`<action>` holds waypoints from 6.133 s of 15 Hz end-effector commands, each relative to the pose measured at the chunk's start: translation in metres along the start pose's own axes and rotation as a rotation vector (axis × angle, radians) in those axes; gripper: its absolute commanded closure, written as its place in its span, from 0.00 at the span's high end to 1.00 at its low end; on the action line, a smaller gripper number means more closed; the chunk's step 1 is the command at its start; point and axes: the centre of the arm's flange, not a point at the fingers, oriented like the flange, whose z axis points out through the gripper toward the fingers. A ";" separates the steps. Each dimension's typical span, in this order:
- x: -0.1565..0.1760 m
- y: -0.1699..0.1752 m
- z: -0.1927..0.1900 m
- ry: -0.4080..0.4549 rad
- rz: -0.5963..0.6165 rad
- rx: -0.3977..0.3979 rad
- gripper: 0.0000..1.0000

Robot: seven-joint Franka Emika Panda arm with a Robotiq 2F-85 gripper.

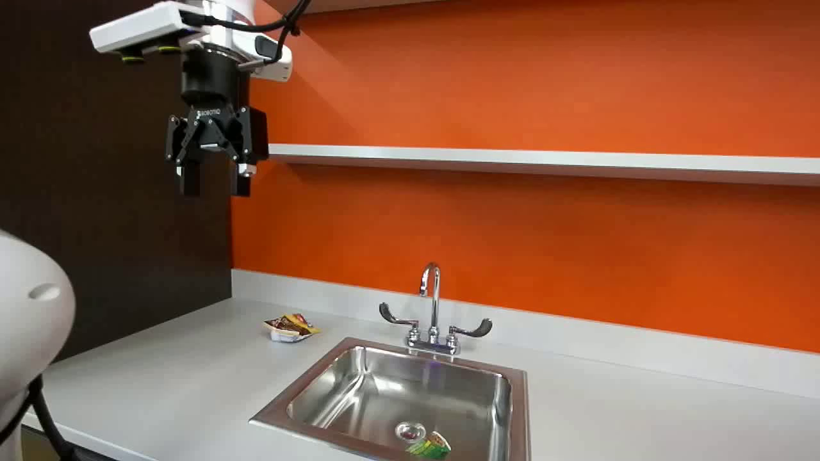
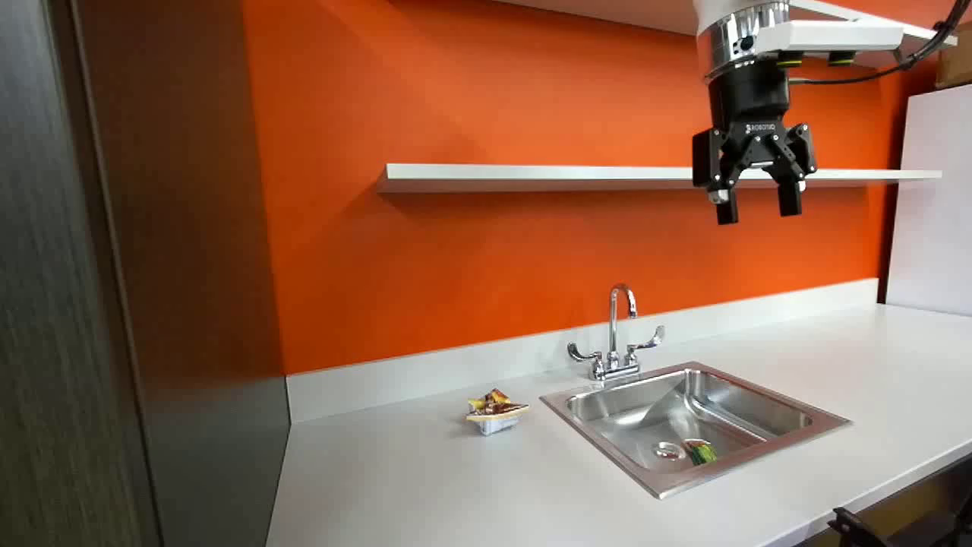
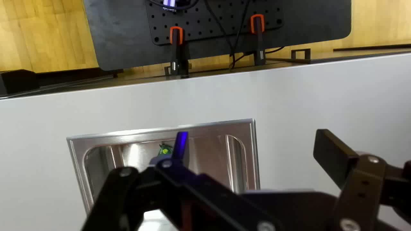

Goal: Remove the snacks bar from the sink and place it on the counter top

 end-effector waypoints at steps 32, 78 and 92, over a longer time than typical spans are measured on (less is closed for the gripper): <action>0.157 0.159 0.220 0.096 0.317 -0.012 1.00; 0.281 0.180 0.394 -0.010 0.375 -0.065 1.00; 0.284 0.193 0.442 -0.039 0.423 -0.078 1.00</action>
